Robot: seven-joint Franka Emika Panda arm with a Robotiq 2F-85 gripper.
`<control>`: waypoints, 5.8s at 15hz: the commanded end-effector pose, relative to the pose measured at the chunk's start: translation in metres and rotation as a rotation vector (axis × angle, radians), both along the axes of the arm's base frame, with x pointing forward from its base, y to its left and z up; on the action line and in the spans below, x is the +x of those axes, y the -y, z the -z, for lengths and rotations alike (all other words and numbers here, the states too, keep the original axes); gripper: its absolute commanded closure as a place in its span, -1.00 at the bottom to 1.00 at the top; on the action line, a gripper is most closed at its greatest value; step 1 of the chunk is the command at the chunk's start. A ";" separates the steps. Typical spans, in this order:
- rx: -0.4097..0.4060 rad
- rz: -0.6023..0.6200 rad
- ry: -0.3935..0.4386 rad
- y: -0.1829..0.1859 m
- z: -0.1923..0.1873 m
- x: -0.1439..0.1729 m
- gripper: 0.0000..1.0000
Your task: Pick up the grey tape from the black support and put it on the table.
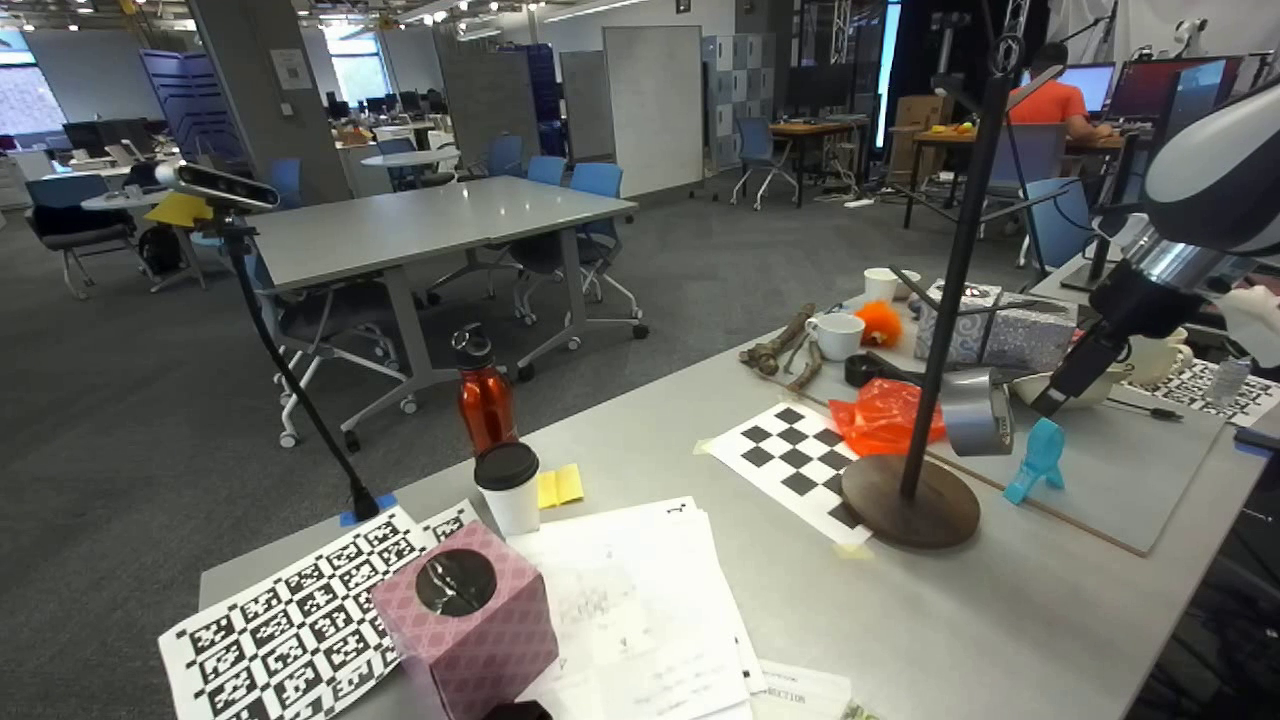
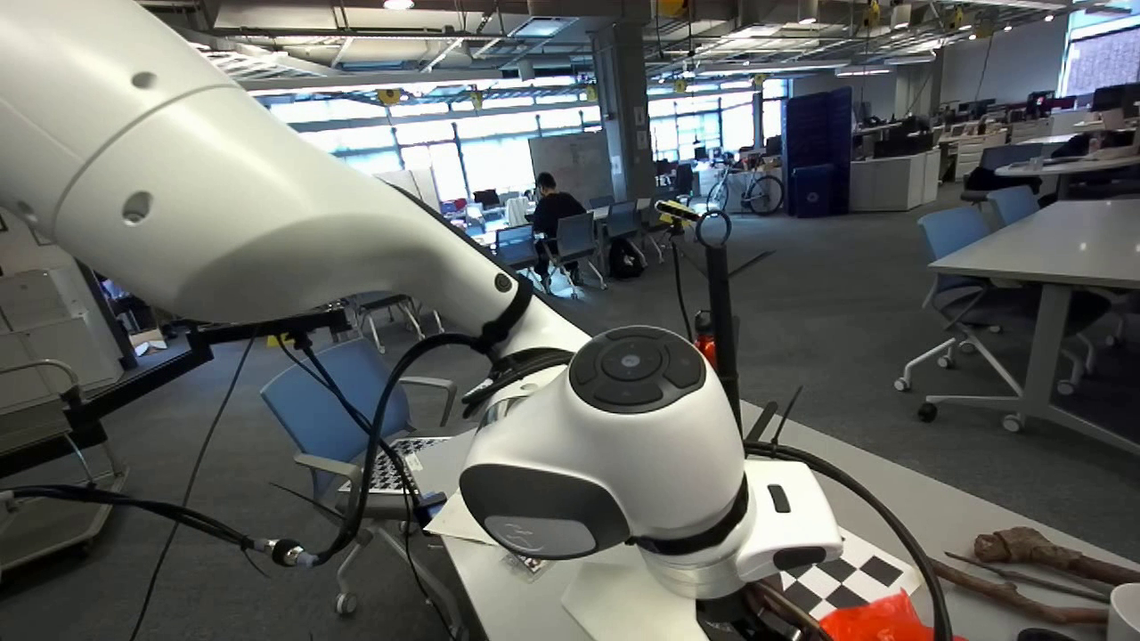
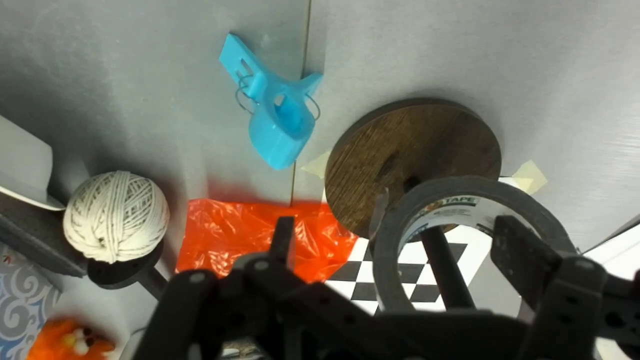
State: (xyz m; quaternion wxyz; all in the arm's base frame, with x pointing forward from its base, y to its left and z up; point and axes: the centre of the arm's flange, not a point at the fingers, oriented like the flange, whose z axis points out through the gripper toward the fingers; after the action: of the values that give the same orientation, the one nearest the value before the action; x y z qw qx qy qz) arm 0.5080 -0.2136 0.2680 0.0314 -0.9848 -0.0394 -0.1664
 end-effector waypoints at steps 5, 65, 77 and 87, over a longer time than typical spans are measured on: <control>-0.032 -0.002 0.052 0.002 0.005 0.024 -1.00; 0.085 -0.308 0.126 0.035 0.034 0.041 0.94; 0.032 -0.318 0.074 0.021 0.016 0.033 0.91; -0.081 -0.338 0.013 0.002 -0.006 0.041 0.91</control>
State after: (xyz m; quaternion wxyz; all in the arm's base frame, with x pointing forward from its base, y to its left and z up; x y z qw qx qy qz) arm 0.5527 -0.2233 0.2606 0.0349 -0.9626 -0.2091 -0.1688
